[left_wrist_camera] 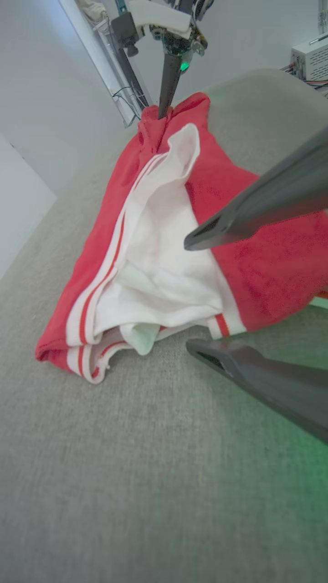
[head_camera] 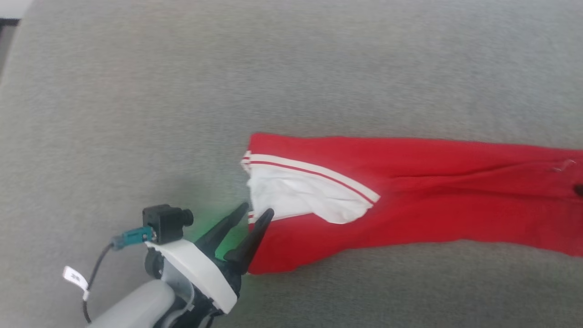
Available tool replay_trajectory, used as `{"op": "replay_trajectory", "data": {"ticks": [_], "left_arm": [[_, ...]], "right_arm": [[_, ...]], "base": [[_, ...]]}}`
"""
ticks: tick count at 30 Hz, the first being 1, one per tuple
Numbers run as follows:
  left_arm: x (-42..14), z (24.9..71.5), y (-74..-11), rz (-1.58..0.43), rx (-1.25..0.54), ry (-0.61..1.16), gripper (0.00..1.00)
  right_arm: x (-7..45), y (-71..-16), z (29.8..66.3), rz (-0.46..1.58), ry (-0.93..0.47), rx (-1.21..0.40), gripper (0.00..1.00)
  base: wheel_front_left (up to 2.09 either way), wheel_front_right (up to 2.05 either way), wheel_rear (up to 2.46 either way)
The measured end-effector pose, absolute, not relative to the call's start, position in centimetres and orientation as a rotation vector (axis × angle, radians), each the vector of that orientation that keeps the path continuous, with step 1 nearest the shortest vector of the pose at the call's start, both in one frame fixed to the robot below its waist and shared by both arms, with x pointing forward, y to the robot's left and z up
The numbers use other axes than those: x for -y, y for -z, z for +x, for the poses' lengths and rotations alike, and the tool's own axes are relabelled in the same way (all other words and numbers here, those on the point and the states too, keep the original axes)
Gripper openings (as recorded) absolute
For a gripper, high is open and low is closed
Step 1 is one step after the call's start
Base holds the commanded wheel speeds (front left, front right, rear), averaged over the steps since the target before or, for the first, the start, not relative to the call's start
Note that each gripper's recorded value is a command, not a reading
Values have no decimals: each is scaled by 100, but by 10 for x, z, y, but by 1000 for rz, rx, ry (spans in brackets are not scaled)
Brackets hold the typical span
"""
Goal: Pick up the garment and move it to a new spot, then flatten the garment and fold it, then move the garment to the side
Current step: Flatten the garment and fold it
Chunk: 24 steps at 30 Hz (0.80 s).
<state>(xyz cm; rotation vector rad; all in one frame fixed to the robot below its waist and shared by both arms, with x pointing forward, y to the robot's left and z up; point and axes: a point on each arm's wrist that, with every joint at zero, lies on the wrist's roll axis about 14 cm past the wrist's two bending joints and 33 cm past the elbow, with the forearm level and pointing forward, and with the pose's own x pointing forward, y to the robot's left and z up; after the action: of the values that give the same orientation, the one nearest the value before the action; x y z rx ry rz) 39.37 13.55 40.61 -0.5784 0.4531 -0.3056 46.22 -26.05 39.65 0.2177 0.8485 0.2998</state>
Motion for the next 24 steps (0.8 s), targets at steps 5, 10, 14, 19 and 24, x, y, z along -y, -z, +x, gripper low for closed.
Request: {"op": "replay_trajectory", "data": {"ticks": [5, 10, 14, 19, 24], "left_arm": [[-163, 387, -405, -580, -402, 175, 100], [-195, 391, -422, -511, -274, 50, 100], [-208, 386, -426, -417, -231, -1, 100], [-221, 382, -439, -281, -157, -52, 100], [-229, 379, -451, -148, -107, -100, 100]], "right_arm": [[258, -390, 469, 251, -288, -899, 100], [257, -386, 468, 237, -290, -962, 100], [256, -384, 465, 227, -296, -990, 100], [256, -381, 456, 214, -298, -1040, 100], [259, -377, 450, 220, -282, -1064, 100]], "base": [[0, 0, 0], [0, 0, 0], [0, 0, 0], [0, 0, 0], [0, 0, 0]]}}
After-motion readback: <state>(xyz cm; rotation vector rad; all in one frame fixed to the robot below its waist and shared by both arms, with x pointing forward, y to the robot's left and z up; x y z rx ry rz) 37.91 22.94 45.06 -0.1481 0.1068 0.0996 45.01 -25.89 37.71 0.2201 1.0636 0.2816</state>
